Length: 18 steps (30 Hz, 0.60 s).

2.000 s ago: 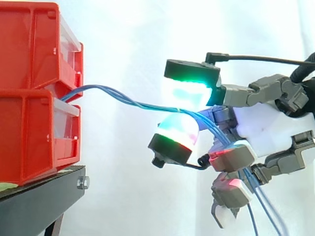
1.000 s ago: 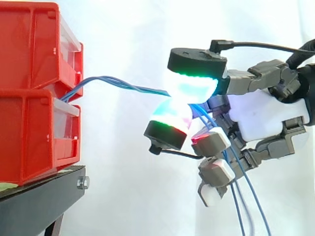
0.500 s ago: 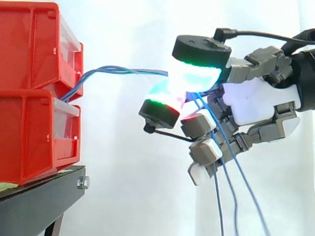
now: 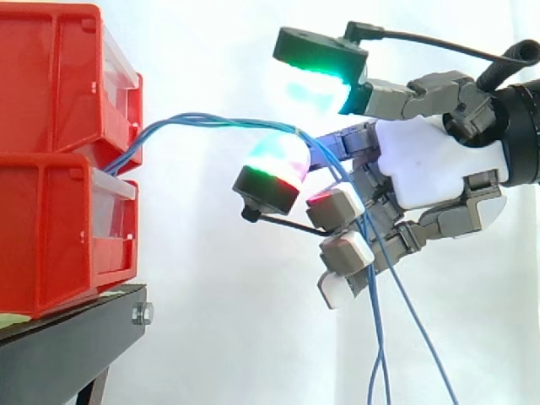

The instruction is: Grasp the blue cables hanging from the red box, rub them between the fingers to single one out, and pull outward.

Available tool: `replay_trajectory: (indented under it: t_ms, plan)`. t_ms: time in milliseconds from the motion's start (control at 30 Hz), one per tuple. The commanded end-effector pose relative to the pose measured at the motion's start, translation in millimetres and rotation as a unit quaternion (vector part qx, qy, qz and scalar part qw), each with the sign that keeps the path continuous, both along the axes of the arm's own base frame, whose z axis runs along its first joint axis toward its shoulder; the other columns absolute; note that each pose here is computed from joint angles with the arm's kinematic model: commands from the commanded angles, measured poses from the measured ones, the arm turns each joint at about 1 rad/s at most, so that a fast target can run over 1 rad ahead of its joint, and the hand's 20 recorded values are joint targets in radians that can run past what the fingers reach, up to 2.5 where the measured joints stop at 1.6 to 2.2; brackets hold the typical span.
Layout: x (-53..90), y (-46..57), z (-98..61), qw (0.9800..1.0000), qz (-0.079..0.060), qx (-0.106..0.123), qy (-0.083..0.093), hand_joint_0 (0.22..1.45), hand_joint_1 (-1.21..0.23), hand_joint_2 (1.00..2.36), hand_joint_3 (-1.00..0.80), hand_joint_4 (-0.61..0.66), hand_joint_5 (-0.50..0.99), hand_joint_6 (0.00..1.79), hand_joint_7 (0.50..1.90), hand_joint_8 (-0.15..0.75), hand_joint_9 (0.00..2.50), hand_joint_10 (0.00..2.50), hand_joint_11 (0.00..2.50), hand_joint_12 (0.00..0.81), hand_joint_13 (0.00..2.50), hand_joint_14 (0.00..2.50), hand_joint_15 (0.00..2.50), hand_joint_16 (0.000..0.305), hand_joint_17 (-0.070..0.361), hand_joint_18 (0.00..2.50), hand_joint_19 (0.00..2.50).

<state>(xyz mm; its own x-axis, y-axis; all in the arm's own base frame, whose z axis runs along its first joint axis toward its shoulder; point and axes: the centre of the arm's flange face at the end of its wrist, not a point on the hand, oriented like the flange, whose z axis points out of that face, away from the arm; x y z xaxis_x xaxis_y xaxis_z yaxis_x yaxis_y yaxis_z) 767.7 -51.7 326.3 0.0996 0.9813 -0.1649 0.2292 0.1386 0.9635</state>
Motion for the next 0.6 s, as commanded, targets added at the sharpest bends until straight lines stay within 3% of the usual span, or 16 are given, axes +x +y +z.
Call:
replay_trajectory:
  t_ms: [0,100,267,333,467,567]
  plan:
    - [-0.1,-1.0,0.0,1.0,-0.001,0.0,0.0,0.56,-0.6,1.0,-0.5,-0.07,-0.14,0.83,1.16,0.226,1.17,0.03,0.97,0.353,0.94,0.03,0.88,0.049,0.111,0.58,0.72]
    - [-0.2,0.1,-0.1,1.0,0.0,0.0,0.001,0.59,-0.67,1.01,-0.3,-0.07,-0.14,0.84,1.19,0.228,1.18,0.03,0.98,0.351,0.95,0.03,0.89,0.048,0.109,0.58,0.72]
    - [-0.3,0.1,-0.2,1.0,0.0,0.0,0.001,0.58,-0.74,1.02,-0.13,-0.06,-0.14,0.85,1.25,0.25,1.18,0.03,0.97,0.376,0.96,0.03,0.88,0.053,0.118,0.62,0.68]
    - [-0.5,0.1,-0.3,1.0,0.0,0.0,0.002,0.58,-0.71,1.02,-0.17,-0.07,-0.13,0.86,1.17,0.218,1.19,0.03,0.91,0.362,0.96,0.03,0.86,0.052,0.117,0.62,0.69]
    - [-0.6,1.2,-0.4,1.0,0.001,0.0,0.003,0.58,-0.59,1.02,-0.25,-0.07,-0.09,0.78,1.25,0.18,1.25,0.03,0.85,0.334,0.95,0.03,0.84,0.047,0.106,0.6,0.72]
    - [-0.5,3.4,-0.4,1.0,0.002,-0.001,0.003,0.58,-0.53,1.01,-0.29,-0.08,-0.07,0.76,1.23,0.178,1.26,0.03,0.82,0.332,0.96,0.03,0.82,0.047,0.106,0.61,0.72]
